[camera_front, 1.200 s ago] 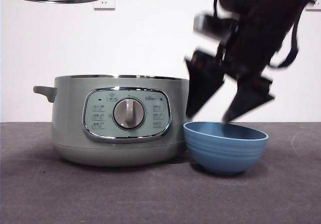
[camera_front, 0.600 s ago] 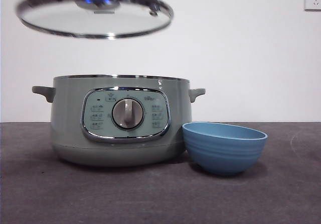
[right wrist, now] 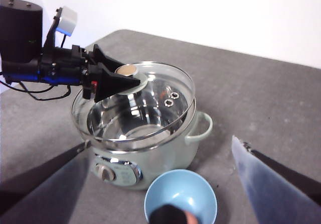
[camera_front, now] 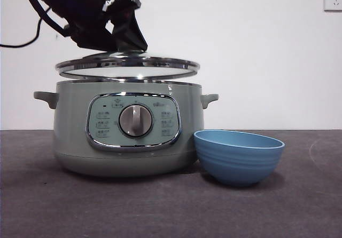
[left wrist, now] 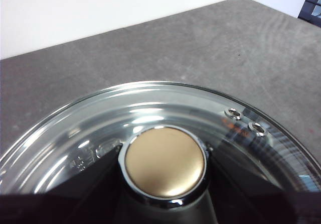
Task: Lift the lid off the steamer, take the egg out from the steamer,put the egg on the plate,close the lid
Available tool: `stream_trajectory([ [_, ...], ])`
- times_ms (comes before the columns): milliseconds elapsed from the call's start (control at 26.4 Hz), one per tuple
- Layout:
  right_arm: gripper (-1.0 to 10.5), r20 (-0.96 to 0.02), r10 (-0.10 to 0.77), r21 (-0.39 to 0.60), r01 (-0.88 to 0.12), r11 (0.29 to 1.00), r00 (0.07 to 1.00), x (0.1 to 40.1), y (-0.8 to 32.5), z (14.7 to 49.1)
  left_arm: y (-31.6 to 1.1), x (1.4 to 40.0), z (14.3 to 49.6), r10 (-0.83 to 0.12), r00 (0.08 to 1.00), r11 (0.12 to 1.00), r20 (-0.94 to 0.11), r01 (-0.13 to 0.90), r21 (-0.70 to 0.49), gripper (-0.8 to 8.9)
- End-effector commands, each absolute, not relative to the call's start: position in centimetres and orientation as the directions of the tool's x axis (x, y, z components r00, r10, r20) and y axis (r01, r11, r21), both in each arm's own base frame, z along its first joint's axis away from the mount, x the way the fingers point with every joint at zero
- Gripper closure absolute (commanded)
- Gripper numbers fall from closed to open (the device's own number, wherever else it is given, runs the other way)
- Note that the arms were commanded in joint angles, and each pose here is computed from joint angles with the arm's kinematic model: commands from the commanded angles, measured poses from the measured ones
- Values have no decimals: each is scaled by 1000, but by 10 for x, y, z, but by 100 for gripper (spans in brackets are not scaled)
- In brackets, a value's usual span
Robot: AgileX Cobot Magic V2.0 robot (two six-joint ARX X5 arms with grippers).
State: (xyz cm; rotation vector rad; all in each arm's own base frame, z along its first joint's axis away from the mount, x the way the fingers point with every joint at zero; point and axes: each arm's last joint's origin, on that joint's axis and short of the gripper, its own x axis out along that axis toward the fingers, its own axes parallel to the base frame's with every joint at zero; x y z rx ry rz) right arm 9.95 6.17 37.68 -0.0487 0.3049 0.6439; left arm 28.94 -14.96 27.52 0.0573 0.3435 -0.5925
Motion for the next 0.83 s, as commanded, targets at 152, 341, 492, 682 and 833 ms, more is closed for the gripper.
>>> stream_trajectory([
  [152,473,-305,581,65,-592,803,755,100,62,375,-152,295,276,-543,784,828,-300,559,-36,822],
  [341,473,-305,582,65,-593,803,754,100,62,375,-153,296,274,-540,784,830,-306,557,-36,822],
  [492,473,-305,581,65,-592,803,754,100,62,375,-153,296,271,-538,776,829,-330,558,-40,822],
  [682,474,-305,581,65,-593,803,754,100,62,375,-156,292,267,-540,758,824,-366,565,-44,822],
  [833,474,-305,582,65,-594,802,753,100,62,375,-155,292,265,-516,764,837,-388,546,-37,822],
])
